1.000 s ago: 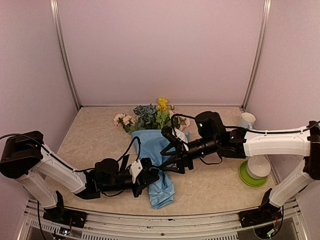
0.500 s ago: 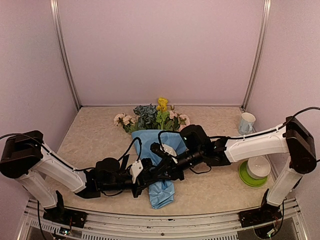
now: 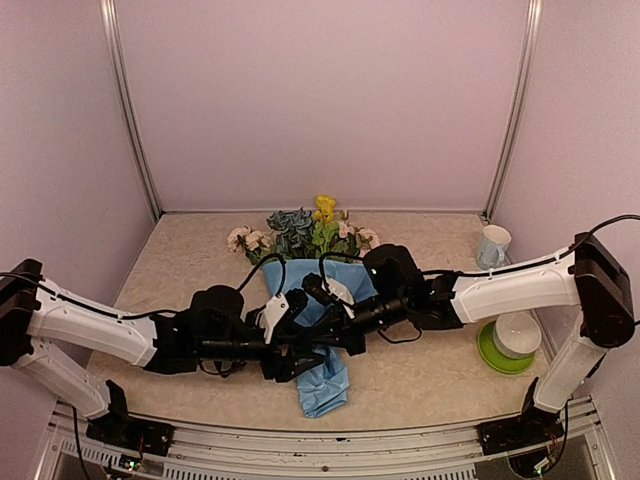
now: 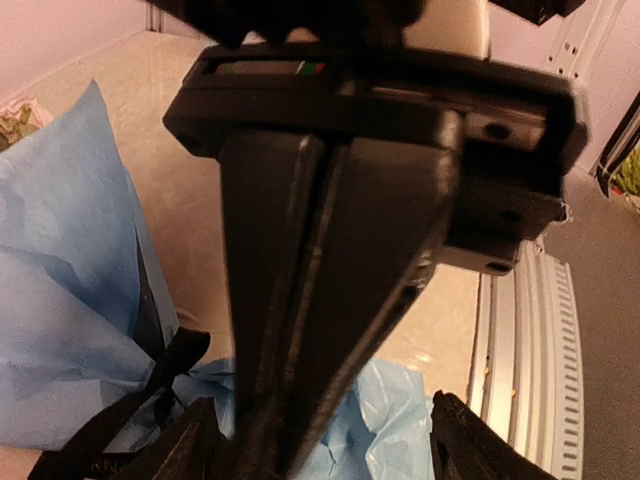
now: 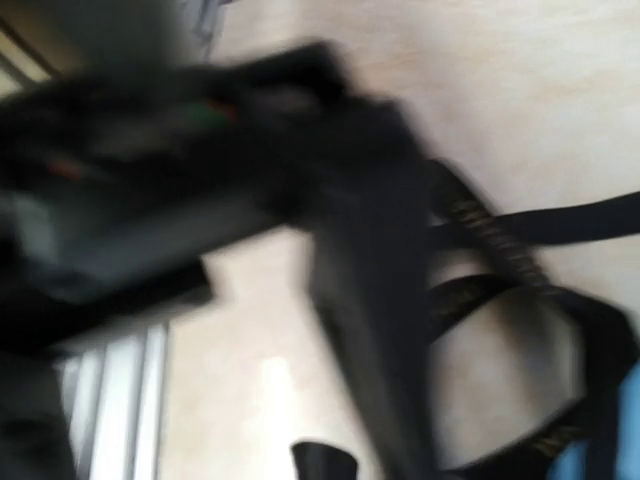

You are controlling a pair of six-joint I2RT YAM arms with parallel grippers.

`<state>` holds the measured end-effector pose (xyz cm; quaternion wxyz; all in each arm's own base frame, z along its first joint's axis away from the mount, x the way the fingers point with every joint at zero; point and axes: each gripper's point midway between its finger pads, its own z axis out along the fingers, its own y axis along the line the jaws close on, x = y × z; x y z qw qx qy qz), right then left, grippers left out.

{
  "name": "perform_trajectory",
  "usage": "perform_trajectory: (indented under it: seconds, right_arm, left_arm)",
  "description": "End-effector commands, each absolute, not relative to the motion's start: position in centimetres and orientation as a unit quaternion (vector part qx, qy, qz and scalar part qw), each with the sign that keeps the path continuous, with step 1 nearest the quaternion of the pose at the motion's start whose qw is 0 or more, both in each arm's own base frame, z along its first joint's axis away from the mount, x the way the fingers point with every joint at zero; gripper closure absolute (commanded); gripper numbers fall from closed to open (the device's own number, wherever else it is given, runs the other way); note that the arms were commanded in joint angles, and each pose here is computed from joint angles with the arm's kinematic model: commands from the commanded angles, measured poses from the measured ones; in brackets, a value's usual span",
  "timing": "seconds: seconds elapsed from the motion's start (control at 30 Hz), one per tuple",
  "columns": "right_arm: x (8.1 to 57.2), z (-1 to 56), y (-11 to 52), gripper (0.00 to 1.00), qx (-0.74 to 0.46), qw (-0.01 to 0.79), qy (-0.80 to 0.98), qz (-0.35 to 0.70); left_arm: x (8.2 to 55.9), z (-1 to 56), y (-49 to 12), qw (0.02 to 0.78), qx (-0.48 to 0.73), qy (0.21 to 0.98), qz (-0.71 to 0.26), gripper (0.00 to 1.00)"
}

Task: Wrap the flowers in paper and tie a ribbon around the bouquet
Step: Pass from the left arm to the right, then cross the half-tied ribbon at the center of the board.

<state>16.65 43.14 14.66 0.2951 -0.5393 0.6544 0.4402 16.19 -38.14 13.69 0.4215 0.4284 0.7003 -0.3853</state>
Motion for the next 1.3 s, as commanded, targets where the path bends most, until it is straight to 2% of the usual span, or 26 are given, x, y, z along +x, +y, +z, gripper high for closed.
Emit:
perform_trajectory:
  seconds: [0.0,0.07,0.17,0.2,0.23,0.37,0.47,0.57,0.63,0.7,0.8,0.83,0.93,1.07,1.17,1.27]
  right_arm:
    - [18.3,15.6,42.9,1.00,-0.514,0.319,0.671,0.429]
    - [18.4,15.3,42.9,1.00,-0.512,0.315,0.676,0.426]
    - [18.3,15.3,42.9,1.00,-0.512,0.312,0.676,0.428]
    - [18.2,15.4,42.8,1.00,-0.513,0.313,0.674,0.429]
    - [18.1,15.3,42.8,1.00,-0.513,0.312,0.675,0.430]
    - [18.1,15.5,42.9,1.00,-0.514,0.310,0.672,0.434]
    - [18.0,15.3,43.1,1.00,-0.515,0.305,0.673,0.435]
    - [18.1,14.9,43.1,1.00,-0.514,0.298,0.678,0.433]
    - [18.0,14.8,43.1,1.00,-0.514,0.294,0.679,0.434]
    - [17.9,14.8,43.1,1.00,-0.511,0.293,0.680,0.437]
    - [17.9,15.1,43.2,1.00,-0.508,0.296,0.678,0.441]
    - [18.0,15.1,43.2,1.00,-0.506,0.298,0.679,0.441]
    - [18.9,15.1,43.6,1.00,-0.494,0.299,0.691,0.435]
    - [20.4,15.3,43.9,1.00,-0.471,0.296,0.707,0.437]
    - [21.5,15.3,43.9,1.00,-0.455,0.292,0.714,0.444]
    - [22.0,15.6,44.2,1.00,-0.453,0.290,0.713,0.450]
  left_arm:
    - [16.5,14.0,-35.8,0.357,0.383,0.775,-0.354,0.28]
    - [18.3,13.4,-33.3,0.347,0.304,0.826,-0.325,0.30]
    - [21.8,11.6,-26.9,0.341,0.132,0.892,-0.265,0.50]
    - [22.4,10.5,-24.3,0.338,0.081,0.907,-0.237,0.51]
    - [22.7,9.9,-22.4,0.343,0.042,0.912,-0.220,0.50]
    - [21.9,7.0,-17.8,0.351,-0.051,0.914,-0.197,0.36]
    - [21.5,4.9,-16.6,0.328,-0.066,0.923,-0.191,0.33]
    - [21.0,3.3,-16.8,0.302,-0.059,0.933,-0.188,0.35]
    - [20.7,2.4,-16.9,0.289,-0.055,0.938,-0.185,0.43]
    - [20.5,1.9,-17.0,0.283,-0.053,0.939,-0.189,0.60]
    - [20.5,2.1,-17.1,0.286,-0.049,0.937,-0.193,0.94]
    - [20.7,2.6,-17.3,0.292,-0.046,0.935,-0.196,1.00]
    - [21.5,6.8,-19.4,0.345,-0.007,0.909,-0.233,1.00]
    - [21.4,16.3,-24.0,0.456,0.097,0.834,-0.294,1.00]
    - [18.8,21.6,-27.7,0.501,0.203,0.771,-0.336,1.00]
    - [14.1,24.4,-31.9,0.505,0.343,0.693,-0.384,1.00]
